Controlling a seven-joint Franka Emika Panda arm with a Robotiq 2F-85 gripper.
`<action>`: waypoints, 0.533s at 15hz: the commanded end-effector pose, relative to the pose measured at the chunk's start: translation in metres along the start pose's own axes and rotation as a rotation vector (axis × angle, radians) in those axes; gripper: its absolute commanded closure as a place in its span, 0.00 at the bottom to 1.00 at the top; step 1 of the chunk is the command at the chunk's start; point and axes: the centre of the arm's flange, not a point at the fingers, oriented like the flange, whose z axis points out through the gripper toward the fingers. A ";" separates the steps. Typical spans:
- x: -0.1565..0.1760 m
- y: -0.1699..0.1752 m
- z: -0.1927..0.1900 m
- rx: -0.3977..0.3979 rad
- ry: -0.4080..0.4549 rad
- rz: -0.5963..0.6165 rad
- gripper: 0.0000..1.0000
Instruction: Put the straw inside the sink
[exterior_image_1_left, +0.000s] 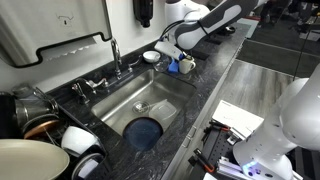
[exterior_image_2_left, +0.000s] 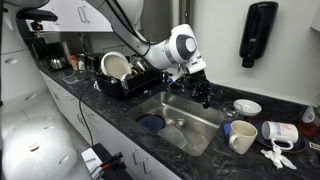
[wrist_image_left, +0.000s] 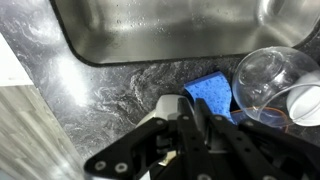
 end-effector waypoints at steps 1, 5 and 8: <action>0.000 0.007 0.039 0.017 -0.091 -0.042 0.56; 0.007 0.007 0.083 0.053 -0.222 -0.042 0.28; 0.008 0.007 0.110 0.052 -0.290 -0.052 0.08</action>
